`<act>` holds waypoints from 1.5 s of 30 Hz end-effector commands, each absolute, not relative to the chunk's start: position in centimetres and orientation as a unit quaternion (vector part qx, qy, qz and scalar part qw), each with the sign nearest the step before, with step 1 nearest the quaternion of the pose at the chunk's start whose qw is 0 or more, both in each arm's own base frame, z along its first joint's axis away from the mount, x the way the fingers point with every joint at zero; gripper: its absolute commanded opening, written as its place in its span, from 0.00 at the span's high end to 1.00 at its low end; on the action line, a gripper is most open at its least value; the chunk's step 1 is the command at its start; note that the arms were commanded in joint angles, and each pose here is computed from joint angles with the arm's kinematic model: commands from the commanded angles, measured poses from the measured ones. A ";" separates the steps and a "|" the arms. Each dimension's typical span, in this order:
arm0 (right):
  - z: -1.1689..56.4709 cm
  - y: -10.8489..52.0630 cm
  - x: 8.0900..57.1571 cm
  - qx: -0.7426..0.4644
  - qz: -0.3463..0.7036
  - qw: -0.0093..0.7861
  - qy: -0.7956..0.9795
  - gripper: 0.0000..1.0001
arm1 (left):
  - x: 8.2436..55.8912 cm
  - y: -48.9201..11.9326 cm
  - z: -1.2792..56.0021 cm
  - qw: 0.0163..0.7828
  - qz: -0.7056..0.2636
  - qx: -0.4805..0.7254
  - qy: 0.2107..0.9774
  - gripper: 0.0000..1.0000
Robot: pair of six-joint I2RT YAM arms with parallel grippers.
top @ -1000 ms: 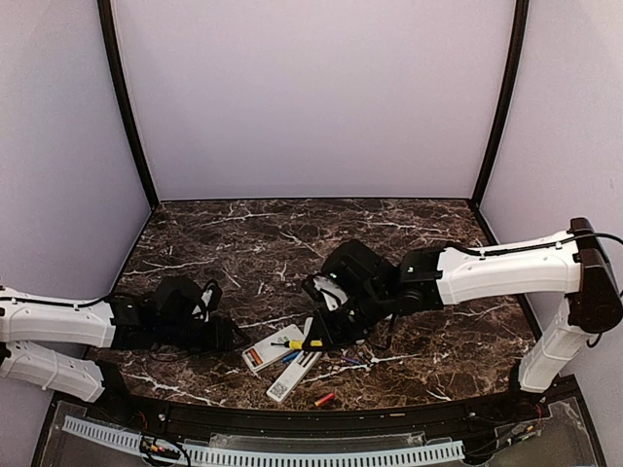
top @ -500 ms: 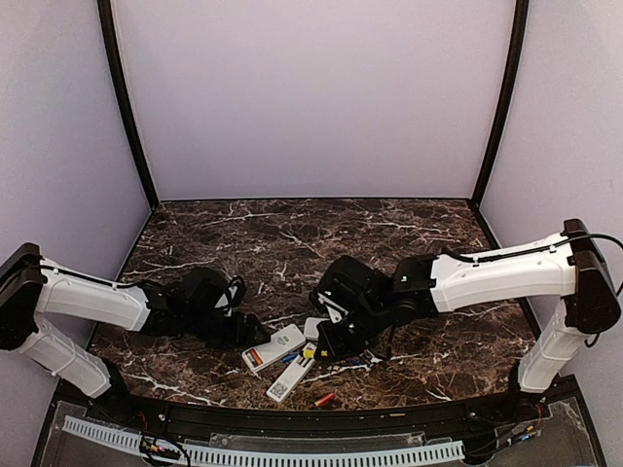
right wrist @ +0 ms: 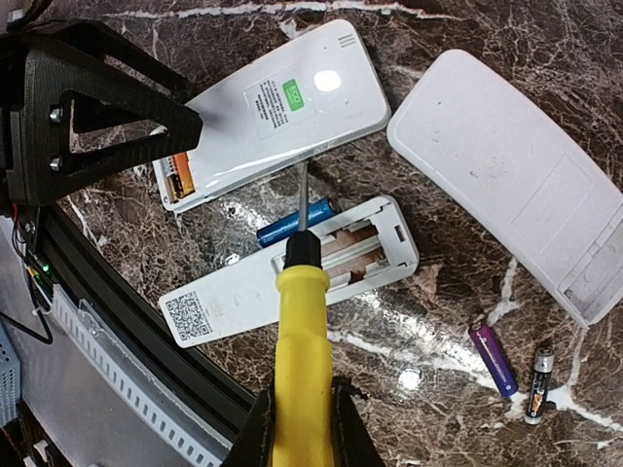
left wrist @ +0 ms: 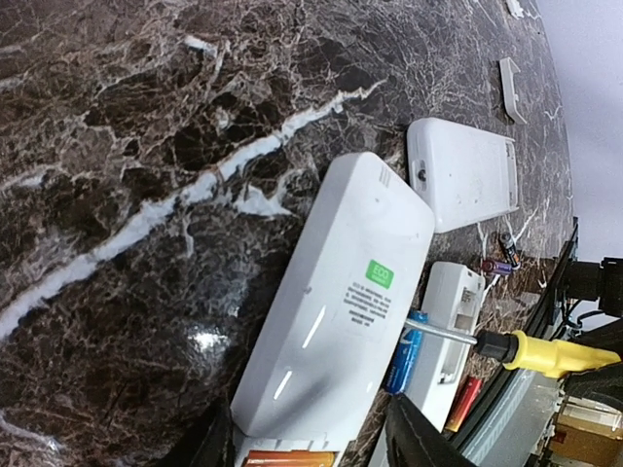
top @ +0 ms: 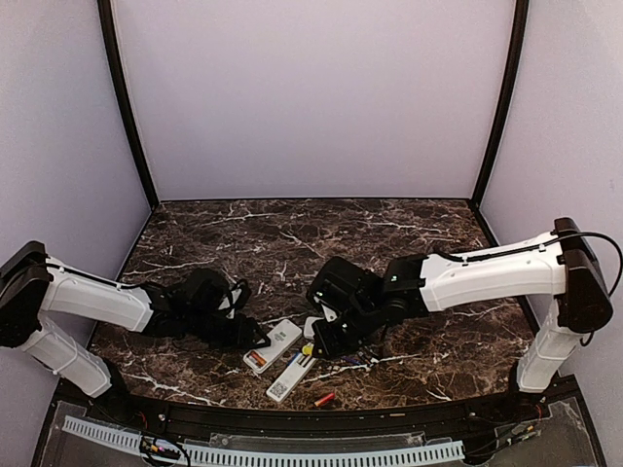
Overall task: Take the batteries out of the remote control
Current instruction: Adjust the remote control without the battery cover at the center of the board, then hold the remote control without the battery cover at the center of the board.
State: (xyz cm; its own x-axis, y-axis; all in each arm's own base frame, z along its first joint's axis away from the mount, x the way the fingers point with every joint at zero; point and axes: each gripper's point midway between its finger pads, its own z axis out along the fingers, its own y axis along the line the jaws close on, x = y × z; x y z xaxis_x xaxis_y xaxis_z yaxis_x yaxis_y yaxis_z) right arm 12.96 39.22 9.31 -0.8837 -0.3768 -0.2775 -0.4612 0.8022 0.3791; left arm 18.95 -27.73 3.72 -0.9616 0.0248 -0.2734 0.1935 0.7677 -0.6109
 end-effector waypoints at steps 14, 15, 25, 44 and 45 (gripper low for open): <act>11.4 45.3 16.5 -0.267 0.294 0.150 0.905 1.00 | 17.2 -27.1 3.5 0.102 -0.376 0.019 0.921 0.51; 11.5 45.4 16.6 -0.269 0.295 0.151 0.904 1.00 | 17.5 -26.9 3.8 0.112 -0.371 0.014 0.922 0.51; 12.7 42.4 16.7 -0.257 0.262 0.172 0.914 1.00 | 18.7 -24.8 3.1 0.136 -0.323 -0.046 0.936 0.54; 12.2 40.4 11.9 -0.279 0.271 0.143 0.910 1.00 | 19.1 -24.9 1.3 0.131 -0.323 -0.079 0.934 0.76; 12.2 40.6 11.8 -0.282 0.272 0.142 0.909 1.00 | 19.0 -24.8 1.2 0.131 -0.321 -0.079 0.935 0.77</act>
State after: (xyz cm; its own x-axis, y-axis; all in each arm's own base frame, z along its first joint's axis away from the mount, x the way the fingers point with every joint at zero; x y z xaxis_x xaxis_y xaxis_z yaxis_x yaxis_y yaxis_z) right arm 12.47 40.27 11.53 -0.8061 -0.4369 -0.3990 -0.5815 0.7100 0.3973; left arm 19.48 -25.62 2.35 -0.9524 -0.2243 -0.2063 -0.0399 0.7628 -0.6454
